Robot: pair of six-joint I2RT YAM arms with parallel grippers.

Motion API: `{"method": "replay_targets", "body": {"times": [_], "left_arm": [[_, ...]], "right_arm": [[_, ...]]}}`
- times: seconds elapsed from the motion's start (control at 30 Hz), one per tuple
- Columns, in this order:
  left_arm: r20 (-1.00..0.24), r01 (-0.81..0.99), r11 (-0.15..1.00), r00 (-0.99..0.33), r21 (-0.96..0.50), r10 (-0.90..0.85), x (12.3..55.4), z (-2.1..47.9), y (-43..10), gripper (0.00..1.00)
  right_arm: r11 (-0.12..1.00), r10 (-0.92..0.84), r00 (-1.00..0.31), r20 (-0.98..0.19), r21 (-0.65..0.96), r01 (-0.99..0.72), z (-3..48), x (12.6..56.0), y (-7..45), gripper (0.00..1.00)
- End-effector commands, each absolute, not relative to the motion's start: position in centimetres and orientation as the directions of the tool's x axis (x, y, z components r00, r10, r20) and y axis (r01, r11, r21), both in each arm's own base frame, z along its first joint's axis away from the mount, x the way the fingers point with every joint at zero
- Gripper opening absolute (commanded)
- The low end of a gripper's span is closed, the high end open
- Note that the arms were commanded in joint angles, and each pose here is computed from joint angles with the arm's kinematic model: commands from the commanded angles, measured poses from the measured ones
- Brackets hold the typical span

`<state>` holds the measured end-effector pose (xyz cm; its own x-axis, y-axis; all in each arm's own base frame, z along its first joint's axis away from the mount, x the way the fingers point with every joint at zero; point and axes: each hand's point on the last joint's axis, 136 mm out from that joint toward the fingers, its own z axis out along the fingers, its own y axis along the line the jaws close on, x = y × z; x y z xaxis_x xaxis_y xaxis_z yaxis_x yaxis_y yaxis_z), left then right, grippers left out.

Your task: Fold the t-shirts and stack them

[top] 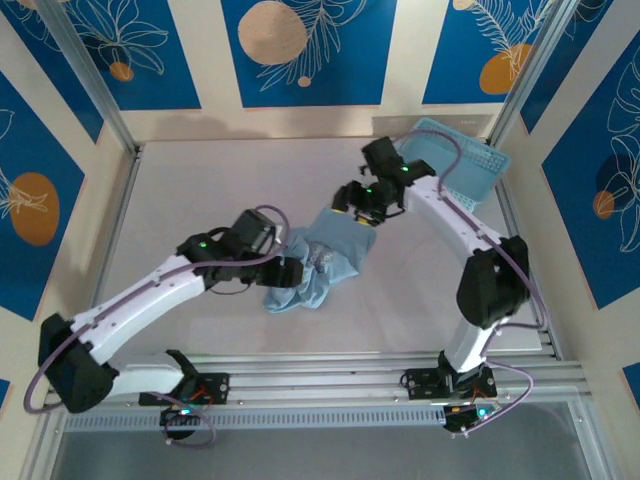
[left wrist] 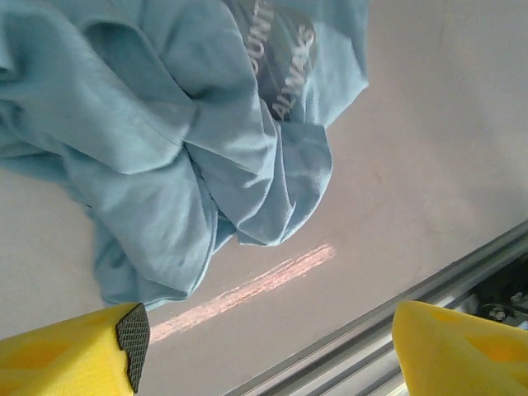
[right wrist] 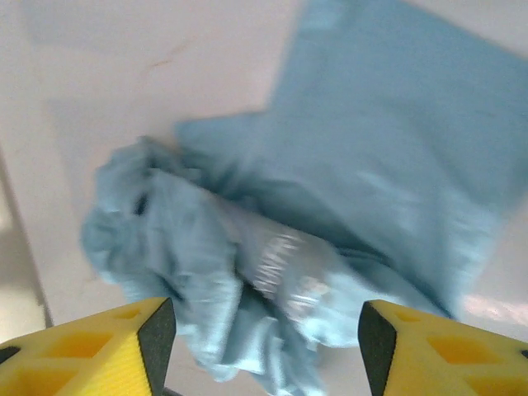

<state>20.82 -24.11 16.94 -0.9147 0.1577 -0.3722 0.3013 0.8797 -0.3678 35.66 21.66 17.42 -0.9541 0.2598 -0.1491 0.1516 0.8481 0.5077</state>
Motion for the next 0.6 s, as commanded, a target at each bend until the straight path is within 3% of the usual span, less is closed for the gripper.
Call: {"method": "replay_targets", "body": {"times": [0.0,0.17,0.37,0.47,0.57], "left_arm": [[-0.337,0.251,0.926,-0.930,-0.283,0.149,21.3,14.8,-25.5,0.79],[-0.268,0.203,0.960,-0.952,-0.192,0.148,22.6,11.5,-27.5,0.80],[-0.281,0.173,0.983,-0.948,-0.067,0.148,25.9,9.3,-28.6,0.78],[-0.278,0.182,0.983,-0.945,-0.014,0.171,27.2,7.9,-28.9,0.66],[-0.275,0.156,0.988,-0.949,0.011,0.153,27.9,6.9,-28.2,0.38]], "right_arm": [[0.849,0.344,-0.937,-0.054,0.445,0.286,14.5,33.1,17.9,0.62],[0.838,0.384,-0.923,-0.005,0.421,0.346,11.3,32.2,15.4,0.62],[0.842,0.380,-0.924,0.043,0.398,0.364,8.2,32.6,15.8,0.61],[0.842,0.379,-0.923,0.067,0.390,0.374,6.6,33.3,16.2,0.59],[0.842,0.372,-0.923,0.102,0.381,0.382,5.0,34.1,16.9,0.55]]}}
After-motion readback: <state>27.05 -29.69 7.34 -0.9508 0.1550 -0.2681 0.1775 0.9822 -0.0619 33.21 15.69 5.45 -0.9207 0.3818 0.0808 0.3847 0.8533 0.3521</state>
